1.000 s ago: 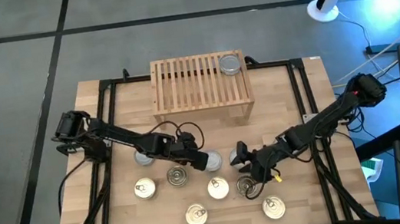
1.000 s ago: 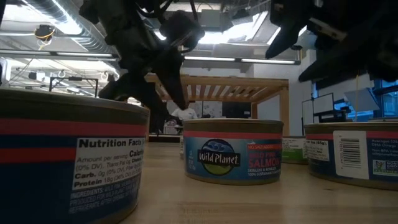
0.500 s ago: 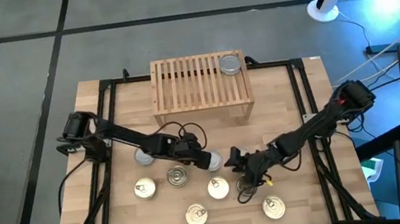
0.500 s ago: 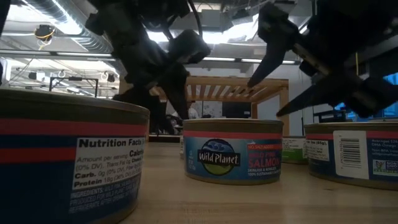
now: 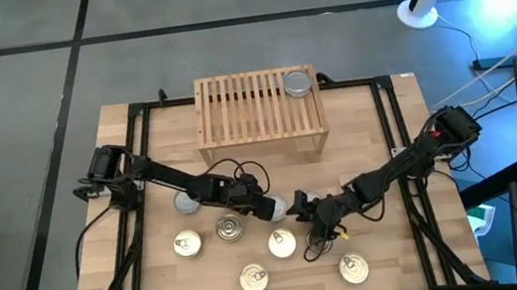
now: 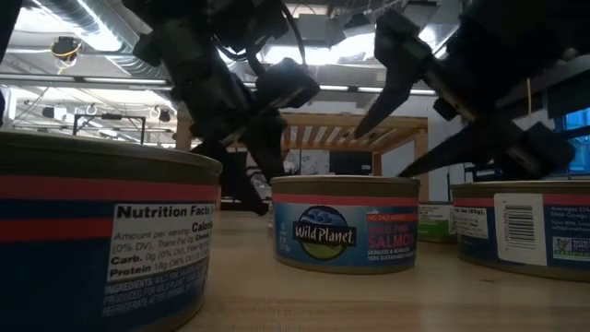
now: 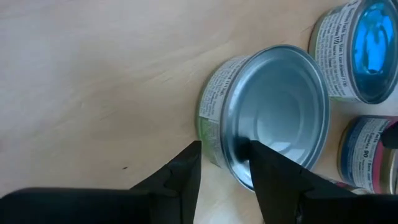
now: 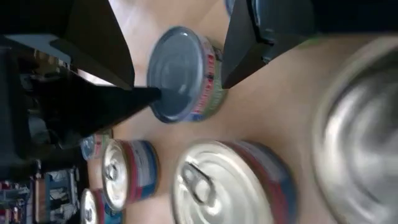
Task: Stack canned seafood by type on shelf
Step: Stack the green tuna can on top of the green tuna can on the shelf
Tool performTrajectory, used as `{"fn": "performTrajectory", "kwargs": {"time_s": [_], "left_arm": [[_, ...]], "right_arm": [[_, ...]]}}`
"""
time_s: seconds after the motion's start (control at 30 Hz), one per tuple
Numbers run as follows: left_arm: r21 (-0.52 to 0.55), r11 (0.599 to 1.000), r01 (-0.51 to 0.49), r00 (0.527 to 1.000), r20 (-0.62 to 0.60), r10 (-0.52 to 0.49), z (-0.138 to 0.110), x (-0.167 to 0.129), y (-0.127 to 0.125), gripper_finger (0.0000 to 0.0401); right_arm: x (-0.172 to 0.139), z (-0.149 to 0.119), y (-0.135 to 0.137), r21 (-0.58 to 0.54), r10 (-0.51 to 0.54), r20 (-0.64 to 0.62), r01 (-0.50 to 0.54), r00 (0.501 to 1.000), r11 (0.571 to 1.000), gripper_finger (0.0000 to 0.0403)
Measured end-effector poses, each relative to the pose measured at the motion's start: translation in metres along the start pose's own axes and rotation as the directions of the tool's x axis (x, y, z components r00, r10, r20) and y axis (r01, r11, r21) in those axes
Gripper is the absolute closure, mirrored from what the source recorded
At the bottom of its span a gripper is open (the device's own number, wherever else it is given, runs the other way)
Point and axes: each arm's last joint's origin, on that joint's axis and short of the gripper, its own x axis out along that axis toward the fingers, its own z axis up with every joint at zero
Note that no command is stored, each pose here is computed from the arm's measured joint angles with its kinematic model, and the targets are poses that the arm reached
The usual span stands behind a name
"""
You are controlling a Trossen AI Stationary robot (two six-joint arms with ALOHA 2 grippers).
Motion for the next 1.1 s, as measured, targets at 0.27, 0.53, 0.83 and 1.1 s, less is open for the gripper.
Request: {"fn": "performTrajectory", "kwargs": {"time_s": [0.27,0.53,0.83,1.1], "left_arm": [[0.026,1.000,0.002,1.000,-0.011,-0.002,0.000,0.000,0.000,0.0356],[0.036,0.999,0.004,1.000,-0.011,-0.004,0.000,0.000,0.000,0.0398],[0.027,1.000,0.005,1.000,-0.012,-0.004,0.000,0.000,0.000,0.0400],[0.010,1.000,0.022,1.000,-0.008,-0.022,0.006,0.001,0.000,0.0401]], "right_arm": [[0.006,-0.017,-0.010,0.040,0.001,-0.032,0.000,0.999,0.999,0.0160],[0.007,-0.020,-0.011,0.049,0.022,-0.005,-0.022,1.000,0.999,0.0160],[0.007,-0.019,-0.010,0.048,0.048,0.040,-0.050,0.998,0.998,0.0160],[0.007,-0.019,-0.010,0.048,0.048,0.040,-0.050,0.998,0.998,0.0160]]}}
